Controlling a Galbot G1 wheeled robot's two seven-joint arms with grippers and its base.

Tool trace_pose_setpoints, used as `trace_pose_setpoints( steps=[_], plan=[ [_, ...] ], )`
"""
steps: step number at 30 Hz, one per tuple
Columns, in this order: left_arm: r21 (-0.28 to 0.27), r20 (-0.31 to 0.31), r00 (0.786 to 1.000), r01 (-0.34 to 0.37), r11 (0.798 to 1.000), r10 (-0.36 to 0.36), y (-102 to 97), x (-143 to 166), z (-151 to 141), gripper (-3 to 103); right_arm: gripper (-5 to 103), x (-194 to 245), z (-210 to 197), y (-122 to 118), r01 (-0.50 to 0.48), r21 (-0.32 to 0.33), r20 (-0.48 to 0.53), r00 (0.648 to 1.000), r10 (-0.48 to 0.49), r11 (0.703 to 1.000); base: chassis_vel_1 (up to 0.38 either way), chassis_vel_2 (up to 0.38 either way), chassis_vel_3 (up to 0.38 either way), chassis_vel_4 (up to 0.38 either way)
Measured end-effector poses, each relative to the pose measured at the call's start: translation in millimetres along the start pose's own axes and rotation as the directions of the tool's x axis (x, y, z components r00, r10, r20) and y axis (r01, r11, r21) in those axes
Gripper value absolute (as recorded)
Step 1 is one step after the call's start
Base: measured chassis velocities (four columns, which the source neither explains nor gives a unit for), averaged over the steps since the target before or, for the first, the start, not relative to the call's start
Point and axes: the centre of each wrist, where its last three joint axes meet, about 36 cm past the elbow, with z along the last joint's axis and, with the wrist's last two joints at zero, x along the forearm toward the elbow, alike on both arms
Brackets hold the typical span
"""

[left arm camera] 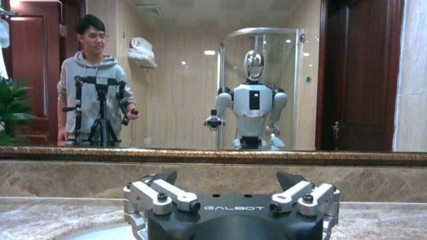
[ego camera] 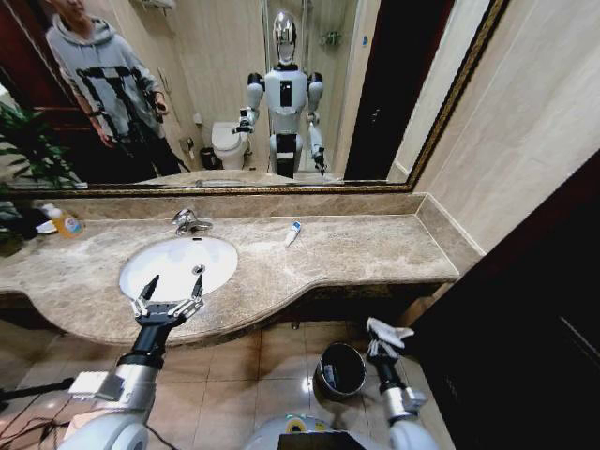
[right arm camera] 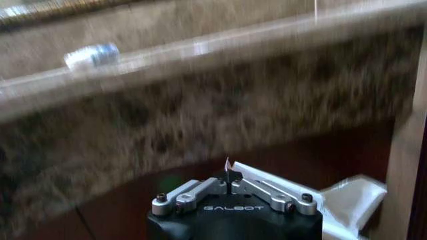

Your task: Pick up the trash from the sink and place it in the trash bin.

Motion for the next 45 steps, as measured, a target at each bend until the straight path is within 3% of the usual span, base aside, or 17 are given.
trace_pose_setpoints(
  steps=[12, 19, 22, 23, 27, 28, 30, 31, 34, 36, 42, 45],
  plan=[
    [0.0, 0.0, 1.0, 0.0, 1.0, 0.0, 0.0, 0.0, 0.0, 100, 0, -27.0, 91.6, -7.7, -0.059, -0.014, -0.184, 0.981, 0.056, 0.998, 0.0, 0.0, 0.0, 0.0],
    [0.0, 0.0, 1.0, 0.0, 1.0, 0.0, 0.0, 0.0, 0.0, 100, 0, -43.0, 111.7, -6.5, -0.086, -0.099, -0.28, 0.958, 0.055, 0.991, 0.0, 0.0, 0.0, 0.0],
    [0.0, 0.0, 1.0, 0.0, 1.0, 0.0, 0.0, 0.0, 0.0, 100, 0, -57.0, 107.2, 0.0, -0.105, -0.224, -0.31, 0.95, 0.032, 0.969, 0.0, 0.0, 0.0, 0.0],
    [0.0, 0.0, 1.0, 0.0, 1.0, 0.0, 0.0, 0.0, 0.0, 100, 0, -57.0, 107.2, 0.0, -0.105, -0.224, -0.31, 0.95, 0.032, 0.969, 0.0, 0.0, 0.0, 0.0],
    [0.0, 0.0, 1.0, 0.0, 1.0, 0.0, 0.0, 0.0, 0.0, 100, 0, -64.7, 98.6, 8.1, -0.093, -0.343, -0.316, 0.949, -0.021, 0.935, 0.0, 0.0, 0.0, 0.0],
    [0.0, 0.0, 1.0, 0.0, 1.0, 0.0, 0.0, 0.0, 0.0, 100, 0, -64.7, 98.6, 8.1, -0.093, -0.343, -0.316, 0.949, -0.021, 0.935, 0.0, 0.0, 0.0, 0.0],
    [0.0, 0.0, 1.0, 0.0, 1.0, 0.0, 0.0, 0.0, 0.0, 100, 0, -70.2, 96.2, 13.6, -0.095, -0.414, -0.316, 0.948, -0.045, 0.905, 0.0, 0.0, 0.0, 0.0],
    [0.0, 0.0, 1.0, 0.0, 1.0, 0.0, 0.0, 0.0, 0.0, 100, 0, -70.2, 96.2, 13.6, -0.095, -0.414, -0.316, 0.948, -0.045, 0.905, 0.0, 0.0, 0.0, 0.0],
    [0.0, 0.0, 1.0, 0.0, 1.0, 0.0, 0.0, 0.0, 0.0, 100, 0, -79.7, 95.9, 19.6, -0.113, -0.509, -0.318, 0.946, -0.064, 0.854, 0.0, 0.0, 0.0, 0.0],
    [0.0, 0.0, 1.0, 0.0, 1.0, 0.0, 0.0, 0.0, 0.0, 100, 0, -90.6, 95.9, 23.7, -0.131, -0.583, -0.323, 0.943, -0.08, 0.802, 0.0, 0.0, 0.0, 0.0],
    [0.0, 0.0, 1.0, 0.0, 1.0, 0.0, 0.0, 0.0, 0.0, 100, 0, -106.4, 99.5, 22.0, -0.135, -0.597, -0.322, 0.943, -0.082, 0.791, 0.0, 0.0, 0.0, 0.0],
    [0.0, 0.0, 1.0, 0.0, 1.0, 0.0, 0.0, 0.0, 0.0, 100, 0, -111.4, 105.9, 12.2, -0.126, -0.577, -0.326, 0.941, -0.086, 0.807, 0.0, 0.0, 0.0, 0.0]
  ],
)
